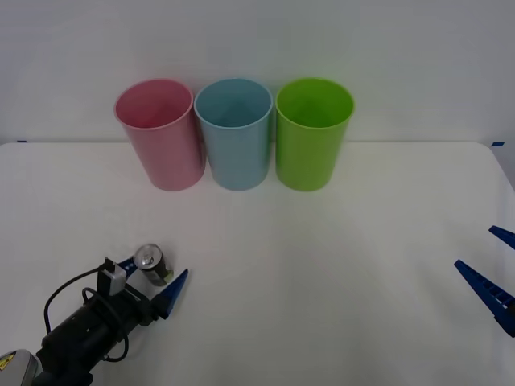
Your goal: Grasp the object on the table and drop it into the matching bin: aluminum can to the light blue bin, PET bottle to the pink bin.
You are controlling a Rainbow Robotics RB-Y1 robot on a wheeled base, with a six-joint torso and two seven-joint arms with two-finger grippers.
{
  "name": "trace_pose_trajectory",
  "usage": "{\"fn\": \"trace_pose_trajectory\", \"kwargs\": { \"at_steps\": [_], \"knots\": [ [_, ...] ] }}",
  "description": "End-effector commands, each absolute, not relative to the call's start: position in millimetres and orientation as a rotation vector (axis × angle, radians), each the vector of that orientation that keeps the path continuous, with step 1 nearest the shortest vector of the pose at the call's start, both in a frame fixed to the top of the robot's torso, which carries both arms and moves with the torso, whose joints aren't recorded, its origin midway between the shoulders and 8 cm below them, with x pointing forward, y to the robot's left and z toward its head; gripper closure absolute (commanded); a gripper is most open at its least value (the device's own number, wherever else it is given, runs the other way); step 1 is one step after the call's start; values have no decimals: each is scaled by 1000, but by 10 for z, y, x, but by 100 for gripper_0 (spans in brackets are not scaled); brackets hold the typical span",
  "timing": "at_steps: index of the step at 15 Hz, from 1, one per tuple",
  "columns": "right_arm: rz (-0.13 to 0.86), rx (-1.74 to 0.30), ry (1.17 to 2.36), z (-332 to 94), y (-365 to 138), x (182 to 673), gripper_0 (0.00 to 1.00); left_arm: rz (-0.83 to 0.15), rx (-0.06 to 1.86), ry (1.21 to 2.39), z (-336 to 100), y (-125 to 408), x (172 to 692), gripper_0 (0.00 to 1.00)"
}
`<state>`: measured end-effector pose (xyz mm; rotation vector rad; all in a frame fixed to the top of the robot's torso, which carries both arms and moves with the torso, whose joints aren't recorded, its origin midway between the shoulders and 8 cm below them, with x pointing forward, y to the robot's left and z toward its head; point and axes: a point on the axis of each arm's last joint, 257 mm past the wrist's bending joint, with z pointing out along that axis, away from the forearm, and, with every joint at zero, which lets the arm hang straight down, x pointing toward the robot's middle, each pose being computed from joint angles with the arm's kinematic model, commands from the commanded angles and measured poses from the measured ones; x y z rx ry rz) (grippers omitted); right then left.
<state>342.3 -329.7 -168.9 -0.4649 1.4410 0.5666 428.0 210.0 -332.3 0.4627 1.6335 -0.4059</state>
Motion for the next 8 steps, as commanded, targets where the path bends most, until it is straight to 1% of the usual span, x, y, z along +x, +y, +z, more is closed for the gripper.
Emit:
{"fn": "trace_pose_trajectory", "kwargs": {
  "at_steps": [1, 8],
  "knots": [
    [567, -465, 1441, -1689, -3297, 3423, 0, -396, 471, 1629, -3318, 2103, 4283, 100],
    [567, -465, 1441, -1689, -3297, 3423, 0, -401, 471, 1622, -3293, 2147, 4264, 100]
  ]
}}
